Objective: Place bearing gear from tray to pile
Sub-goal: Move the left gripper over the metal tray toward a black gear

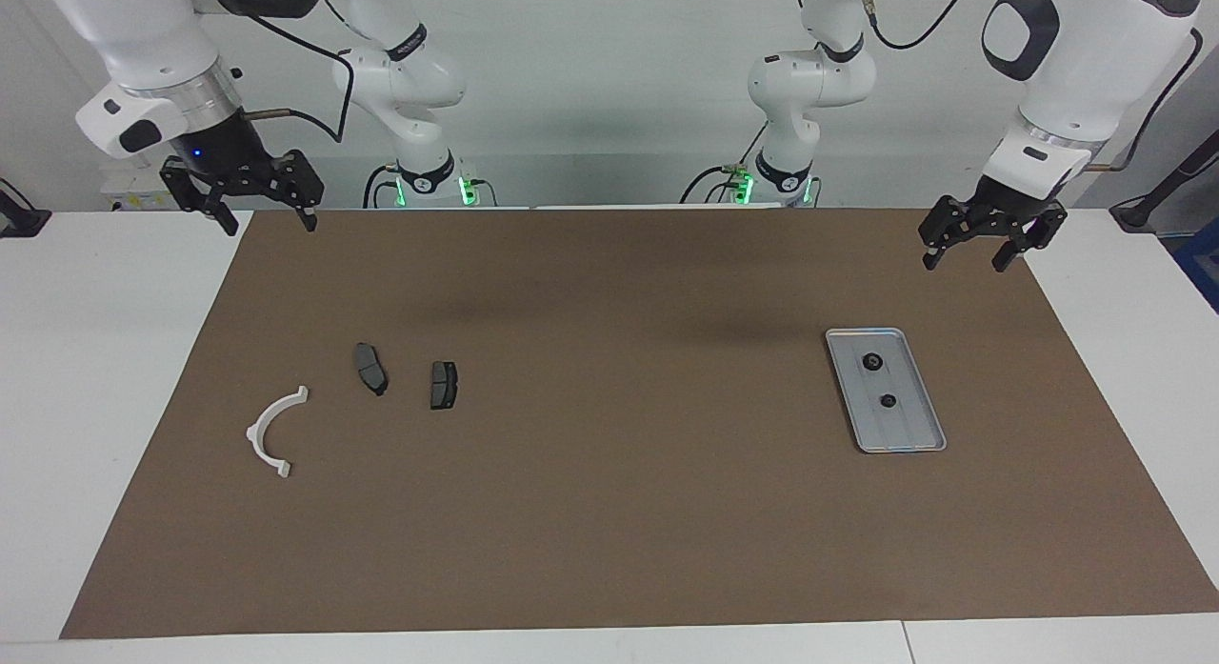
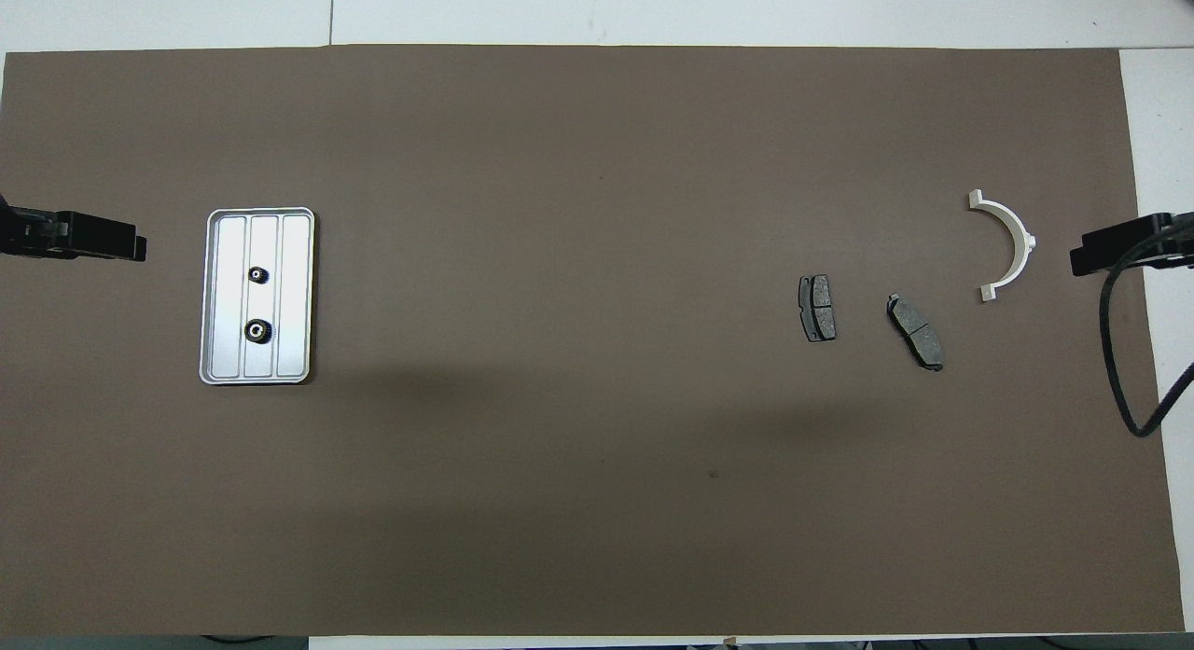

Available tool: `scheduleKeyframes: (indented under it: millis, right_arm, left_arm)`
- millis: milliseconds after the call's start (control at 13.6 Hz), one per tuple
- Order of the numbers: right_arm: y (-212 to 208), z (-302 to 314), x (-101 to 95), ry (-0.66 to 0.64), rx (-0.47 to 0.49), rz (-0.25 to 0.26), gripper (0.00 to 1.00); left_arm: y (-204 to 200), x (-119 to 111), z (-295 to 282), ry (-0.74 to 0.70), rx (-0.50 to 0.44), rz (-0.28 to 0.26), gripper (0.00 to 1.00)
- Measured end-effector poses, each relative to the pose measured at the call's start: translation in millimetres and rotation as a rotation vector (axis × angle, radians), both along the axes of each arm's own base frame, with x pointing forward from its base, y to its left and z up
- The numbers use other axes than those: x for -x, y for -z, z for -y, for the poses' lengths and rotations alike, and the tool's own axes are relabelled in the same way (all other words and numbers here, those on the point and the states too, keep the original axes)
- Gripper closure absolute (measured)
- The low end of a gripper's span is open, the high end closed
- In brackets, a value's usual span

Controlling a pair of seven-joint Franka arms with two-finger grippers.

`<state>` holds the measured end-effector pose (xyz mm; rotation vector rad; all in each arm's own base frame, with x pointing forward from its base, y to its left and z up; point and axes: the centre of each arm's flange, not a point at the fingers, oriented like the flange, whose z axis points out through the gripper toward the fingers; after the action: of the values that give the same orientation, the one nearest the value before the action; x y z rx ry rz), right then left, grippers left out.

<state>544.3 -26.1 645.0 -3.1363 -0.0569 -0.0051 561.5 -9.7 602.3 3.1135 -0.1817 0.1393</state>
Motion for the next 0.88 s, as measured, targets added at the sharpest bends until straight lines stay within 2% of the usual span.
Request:
scheduleKeyframes:
  millis: [513, 880]
  right_arm:
    - [0.0, 0.0, 0.0, 0.0, 0.0, 0.0, 0.0]
    - [0.0, 0.0, 0.0, 0.0, 0.0, 0.0, 0.0]
  left_arm:
    - [0.1, -0.1, -3.2, 0.009, -0.001, 0.0, 0.0]
    - [5.6, 2.1, -15.5, -0.023, 0.0, -0.029, 0.0]
